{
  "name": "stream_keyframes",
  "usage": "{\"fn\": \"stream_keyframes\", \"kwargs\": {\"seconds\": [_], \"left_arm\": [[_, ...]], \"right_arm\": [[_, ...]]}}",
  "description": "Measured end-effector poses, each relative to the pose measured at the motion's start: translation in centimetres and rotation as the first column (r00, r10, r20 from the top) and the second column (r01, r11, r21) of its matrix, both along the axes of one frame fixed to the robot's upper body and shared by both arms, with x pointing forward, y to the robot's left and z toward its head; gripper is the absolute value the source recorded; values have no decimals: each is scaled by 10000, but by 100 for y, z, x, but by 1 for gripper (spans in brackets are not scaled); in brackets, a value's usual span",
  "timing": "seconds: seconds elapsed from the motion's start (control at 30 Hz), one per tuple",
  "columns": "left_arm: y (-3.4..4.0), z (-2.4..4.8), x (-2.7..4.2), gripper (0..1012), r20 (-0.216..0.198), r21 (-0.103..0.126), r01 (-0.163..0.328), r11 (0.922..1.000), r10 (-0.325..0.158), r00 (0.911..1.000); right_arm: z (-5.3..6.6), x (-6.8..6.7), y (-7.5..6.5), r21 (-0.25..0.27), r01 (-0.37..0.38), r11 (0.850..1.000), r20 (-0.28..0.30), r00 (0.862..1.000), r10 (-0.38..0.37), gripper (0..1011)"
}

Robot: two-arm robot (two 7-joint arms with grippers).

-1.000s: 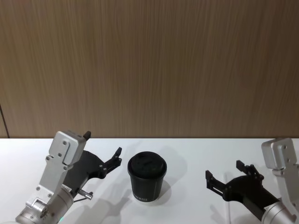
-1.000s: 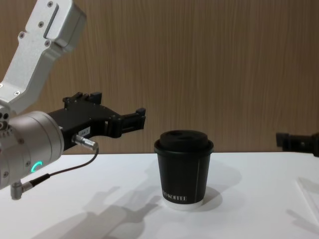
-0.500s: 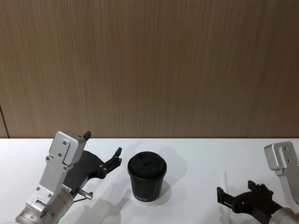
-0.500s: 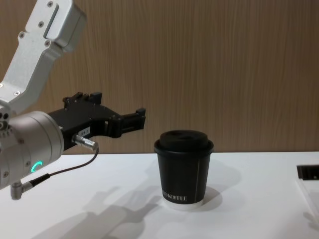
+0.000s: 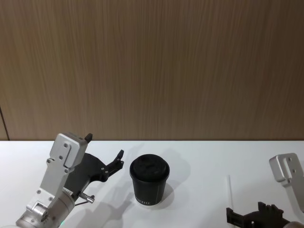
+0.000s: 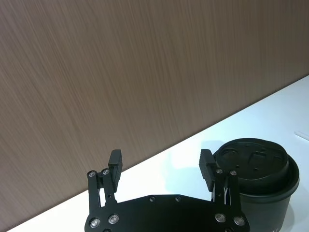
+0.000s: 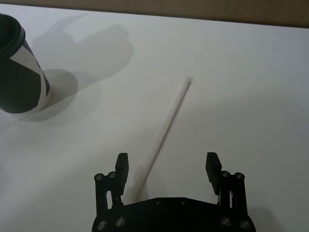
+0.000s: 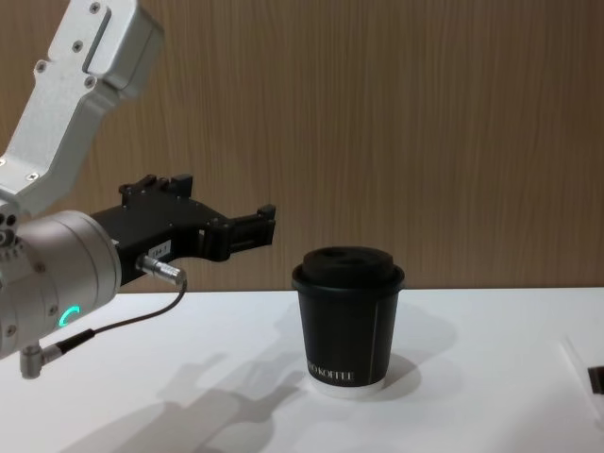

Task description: Pick up the straw with one hand, pass it to the other hand, and insert it into the cup.

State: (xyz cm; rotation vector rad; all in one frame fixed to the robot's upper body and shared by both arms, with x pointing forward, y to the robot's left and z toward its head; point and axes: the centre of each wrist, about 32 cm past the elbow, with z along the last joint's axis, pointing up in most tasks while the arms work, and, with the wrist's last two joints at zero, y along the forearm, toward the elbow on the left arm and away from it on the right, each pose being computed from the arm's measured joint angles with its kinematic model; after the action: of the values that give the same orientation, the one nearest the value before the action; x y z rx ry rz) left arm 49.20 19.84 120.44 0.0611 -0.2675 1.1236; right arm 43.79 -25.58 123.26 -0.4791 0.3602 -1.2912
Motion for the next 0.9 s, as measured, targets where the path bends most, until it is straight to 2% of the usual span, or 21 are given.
{"fn": "stream_keyframes", "kwargs": {"seconds": [0.4, 0.9], "left_arm": [[0, 0, 0, 1003, 0, 0, 0, 10000, 0, 10000], [0, 0, 0, 1004, 0, 0, -1, 10000, 1, 10000]], "right_arm": [[8, -72, -34, -185, -175, 9997, -539, 9984, 165, 1001], [6, -111, -29, -5, -466, 9989, -783, 9958, 464, 1001]]}}
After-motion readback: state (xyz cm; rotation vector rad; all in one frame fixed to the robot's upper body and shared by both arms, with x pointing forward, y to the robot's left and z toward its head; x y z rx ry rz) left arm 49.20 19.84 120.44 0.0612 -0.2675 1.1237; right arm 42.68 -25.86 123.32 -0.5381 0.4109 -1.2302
